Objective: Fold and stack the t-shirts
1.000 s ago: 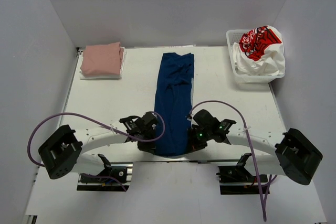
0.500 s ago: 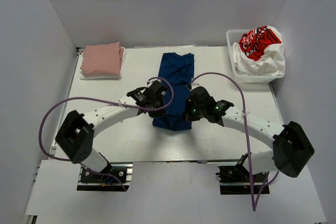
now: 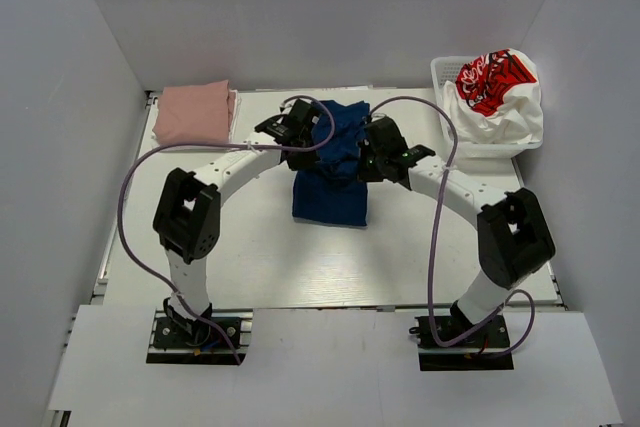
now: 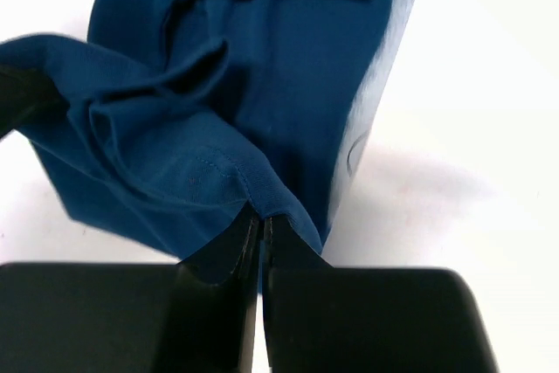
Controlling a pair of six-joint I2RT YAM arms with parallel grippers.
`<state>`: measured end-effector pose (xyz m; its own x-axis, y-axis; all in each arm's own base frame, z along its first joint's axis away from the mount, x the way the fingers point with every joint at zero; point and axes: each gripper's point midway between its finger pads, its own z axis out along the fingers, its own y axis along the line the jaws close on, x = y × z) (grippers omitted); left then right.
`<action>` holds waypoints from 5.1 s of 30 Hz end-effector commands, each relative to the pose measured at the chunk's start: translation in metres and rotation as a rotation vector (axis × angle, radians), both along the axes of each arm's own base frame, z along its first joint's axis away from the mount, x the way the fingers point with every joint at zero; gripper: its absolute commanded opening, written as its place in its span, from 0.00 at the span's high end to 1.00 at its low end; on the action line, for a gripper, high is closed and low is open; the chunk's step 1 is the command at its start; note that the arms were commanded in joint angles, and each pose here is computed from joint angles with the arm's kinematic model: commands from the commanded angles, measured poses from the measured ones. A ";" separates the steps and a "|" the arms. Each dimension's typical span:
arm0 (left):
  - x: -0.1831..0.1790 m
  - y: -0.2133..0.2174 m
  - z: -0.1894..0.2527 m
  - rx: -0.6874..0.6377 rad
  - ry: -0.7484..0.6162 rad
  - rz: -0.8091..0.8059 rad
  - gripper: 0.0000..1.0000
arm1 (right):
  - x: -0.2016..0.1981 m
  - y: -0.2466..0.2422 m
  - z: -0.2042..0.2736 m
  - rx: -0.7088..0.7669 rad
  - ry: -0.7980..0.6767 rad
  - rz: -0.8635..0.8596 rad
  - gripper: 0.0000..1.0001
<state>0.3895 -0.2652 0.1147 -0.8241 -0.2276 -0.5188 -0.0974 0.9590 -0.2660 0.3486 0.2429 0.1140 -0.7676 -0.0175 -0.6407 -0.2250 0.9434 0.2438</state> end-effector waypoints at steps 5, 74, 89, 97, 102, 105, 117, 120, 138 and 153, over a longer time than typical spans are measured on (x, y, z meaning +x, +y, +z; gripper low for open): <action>0.038 0.005 0.001 0.015 -0.046 -0.068 1.00 | 0.035 0.012 -0.001 0.051 0.005 0.059 1.00; -0.081 0.049 -0.076 -0.099 0.129 -0.202 1.00 | -0.056 0.002 -0.069 0.275 0.166 0.103 1.00; -0.164 0.041 0.038 -0.317 -0.011 -0.388 1.00 | -0.159 -0.001 0.020 0.422 0.204 0.304 1.00; -0.128 0.039 0.100 -0.327 -0.235 -0.317 1.00 | -0.136 -0.005 0.068 0.423 0.071 0.255 1.00; -0.079 0.046 0.116 -0.256 -0.302 -0.179 1.00 | -0.108 -0.001 0.079 0.405 0.035 0.222 1.00; -0.054 0.057 0.119 -0.180 -0.292 -0.071 1.00 | -0.089 0.003 0.090 0.419 0.010 0.197 1.00; 0.030 0.056 0.099 -0.075 -0.251 0.058 1.00 | -0.024 -0.008 0.073 0.461 0.050 0.125 1.00; 0.056 0.055 0.090 -0.072 -0.257 0.067 1.00 | -0.003 -0.012 0.065 0.469 0.062 0.105 1.00; 0.191 -0.009 0.031 -0.150 -0.343 -0.067 0.00 | 0.160 -0.015 0.017 0.481 0.019 0.090 0.09; 0.130 -0.005 0.071 -0.142 -0.432 -0.204 0.00 | 0.113 -0.047 0.034 0.196 -0.097 -0.040 0.09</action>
<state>0.5319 -0.2581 0.1254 -0.6498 -0.1811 -0.7383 0.1158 0.9363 -0.3316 0.4676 0.2020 0.1348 -0.7399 0.1702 -0.6509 -0.2189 0.8539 0.4722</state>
